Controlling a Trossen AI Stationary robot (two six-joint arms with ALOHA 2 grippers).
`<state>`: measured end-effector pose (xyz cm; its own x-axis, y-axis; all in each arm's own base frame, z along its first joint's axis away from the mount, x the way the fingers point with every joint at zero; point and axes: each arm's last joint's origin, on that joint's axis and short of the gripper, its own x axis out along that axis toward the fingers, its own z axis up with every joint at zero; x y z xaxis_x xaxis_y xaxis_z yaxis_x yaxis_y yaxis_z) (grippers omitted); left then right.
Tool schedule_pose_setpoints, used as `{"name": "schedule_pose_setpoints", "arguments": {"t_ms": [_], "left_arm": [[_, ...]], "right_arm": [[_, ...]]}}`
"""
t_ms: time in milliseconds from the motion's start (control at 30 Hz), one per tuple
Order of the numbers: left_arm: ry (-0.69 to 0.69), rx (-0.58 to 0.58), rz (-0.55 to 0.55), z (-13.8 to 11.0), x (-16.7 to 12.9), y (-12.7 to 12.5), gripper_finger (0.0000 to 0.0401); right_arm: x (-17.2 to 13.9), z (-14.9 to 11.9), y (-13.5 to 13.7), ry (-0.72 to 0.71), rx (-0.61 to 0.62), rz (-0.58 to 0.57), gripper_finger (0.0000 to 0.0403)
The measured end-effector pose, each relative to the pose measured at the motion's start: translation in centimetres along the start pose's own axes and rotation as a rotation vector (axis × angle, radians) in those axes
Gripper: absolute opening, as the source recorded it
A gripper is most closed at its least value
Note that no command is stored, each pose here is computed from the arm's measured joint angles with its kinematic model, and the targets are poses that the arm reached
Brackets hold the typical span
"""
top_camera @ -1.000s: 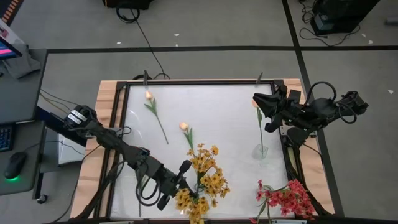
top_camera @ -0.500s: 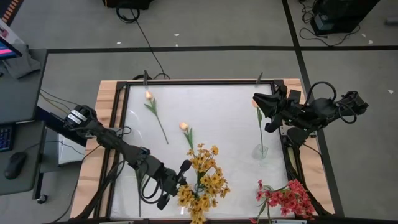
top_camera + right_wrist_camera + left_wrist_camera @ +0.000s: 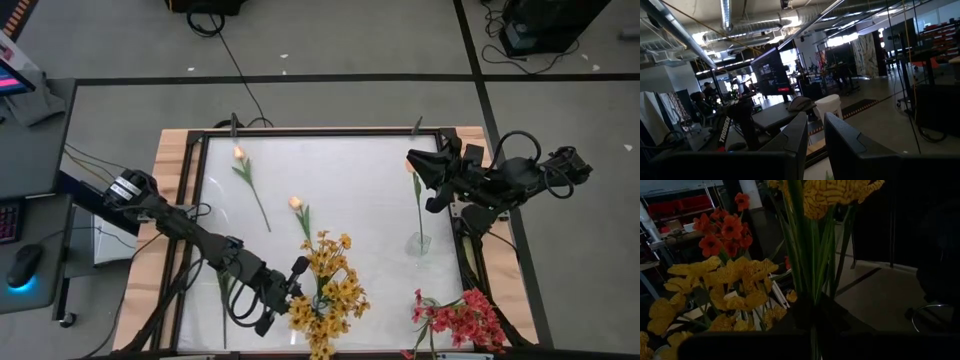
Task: Sort flowers into vase by color
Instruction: Put the yellow flower into the left transparent vase
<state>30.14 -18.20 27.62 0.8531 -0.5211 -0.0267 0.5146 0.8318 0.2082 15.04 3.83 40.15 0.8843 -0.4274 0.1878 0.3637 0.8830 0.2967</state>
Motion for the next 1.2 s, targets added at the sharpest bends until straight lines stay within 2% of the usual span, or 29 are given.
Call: {"name": "schedule_pose_setpoints", "arguments": {"t_ms": [133, 333, 800, 1200], "left_arm": [[0.002, -0.014, 0.007, -0.1, 0.0, 0.2, 0.0016], [0.015, -0.110, 0.018, -0.2, 0.0, 0.4, 0.0016], [0.057, -0.125, 0.015, -0.6, 0.0, 0.4, 0.0016], [0.091, -0.183, 0.037, -1.1, -0.1, 1.2, 0.0016]], "right_arm": [[0.0, 0.0, 0.0, 0.000, 0.000, 0.000, 0.0075], [0.0, 0.0, 0.0, 0.000, 0.000, 0.000, 0.0075], [0.0, 0.0, 0.0, 0.000, 0.000, 0.000, 0.0075], [0.0, 0.0, 0.0, 0.000, 0.000, 0.000, 0.0075]]}}
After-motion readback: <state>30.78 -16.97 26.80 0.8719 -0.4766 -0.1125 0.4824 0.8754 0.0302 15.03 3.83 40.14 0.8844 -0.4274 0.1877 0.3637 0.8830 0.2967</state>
